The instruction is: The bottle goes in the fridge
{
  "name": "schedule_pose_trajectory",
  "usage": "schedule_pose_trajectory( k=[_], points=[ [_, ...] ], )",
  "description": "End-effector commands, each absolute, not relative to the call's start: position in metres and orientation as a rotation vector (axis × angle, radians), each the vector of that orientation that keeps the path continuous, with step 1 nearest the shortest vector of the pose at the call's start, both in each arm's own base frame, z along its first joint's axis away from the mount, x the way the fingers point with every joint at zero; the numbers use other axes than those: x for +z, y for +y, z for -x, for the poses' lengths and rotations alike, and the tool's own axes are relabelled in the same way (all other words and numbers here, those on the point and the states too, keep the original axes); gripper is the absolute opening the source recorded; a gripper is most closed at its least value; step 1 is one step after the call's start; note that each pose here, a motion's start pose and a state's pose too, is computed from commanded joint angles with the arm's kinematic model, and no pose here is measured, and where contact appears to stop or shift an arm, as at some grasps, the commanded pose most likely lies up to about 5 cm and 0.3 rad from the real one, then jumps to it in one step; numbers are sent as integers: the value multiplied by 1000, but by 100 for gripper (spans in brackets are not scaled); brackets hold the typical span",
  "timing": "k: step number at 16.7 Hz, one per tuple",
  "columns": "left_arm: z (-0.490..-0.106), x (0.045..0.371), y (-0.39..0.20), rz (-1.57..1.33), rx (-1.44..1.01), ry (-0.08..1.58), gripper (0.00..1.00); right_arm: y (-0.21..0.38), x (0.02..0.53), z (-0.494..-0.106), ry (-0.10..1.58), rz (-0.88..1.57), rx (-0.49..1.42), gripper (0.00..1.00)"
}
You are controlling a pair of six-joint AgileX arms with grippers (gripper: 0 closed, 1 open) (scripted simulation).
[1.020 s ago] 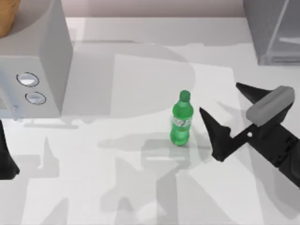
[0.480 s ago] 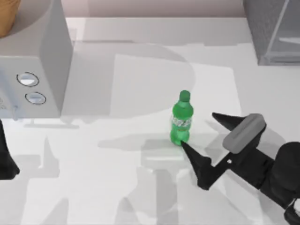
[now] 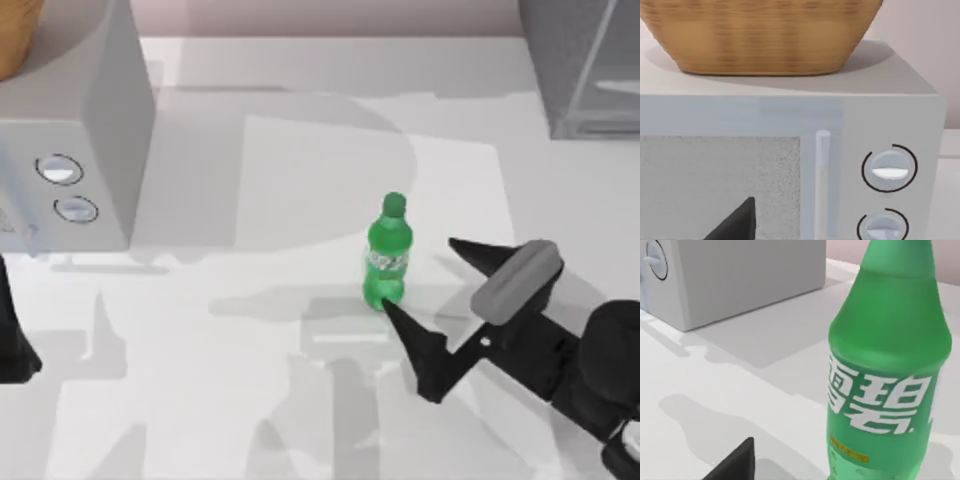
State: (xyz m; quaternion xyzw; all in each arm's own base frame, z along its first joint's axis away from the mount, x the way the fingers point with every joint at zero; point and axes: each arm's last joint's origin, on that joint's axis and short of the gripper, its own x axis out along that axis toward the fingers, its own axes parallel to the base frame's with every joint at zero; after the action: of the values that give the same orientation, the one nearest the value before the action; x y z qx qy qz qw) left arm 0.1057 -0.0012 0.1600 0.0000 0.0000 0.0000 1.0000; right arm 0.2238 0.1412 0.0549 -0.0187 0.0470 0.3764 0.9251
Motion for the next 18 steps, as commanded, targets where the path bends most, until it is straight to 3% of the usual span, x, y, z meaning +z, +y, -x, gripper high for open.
schedule_pose_trajectory(
  k=[7,12,18],
  points=[
    [-106,160,-1,0,0,0,100,177,50,-260,94,38,775,100],
    [-106,160,-1,0,0,0,100,181,49,-264,95,38,775,100],
    [-106,160,-1,0,0,0,100,181,49,-264,95,38,775,55]
  ],
)
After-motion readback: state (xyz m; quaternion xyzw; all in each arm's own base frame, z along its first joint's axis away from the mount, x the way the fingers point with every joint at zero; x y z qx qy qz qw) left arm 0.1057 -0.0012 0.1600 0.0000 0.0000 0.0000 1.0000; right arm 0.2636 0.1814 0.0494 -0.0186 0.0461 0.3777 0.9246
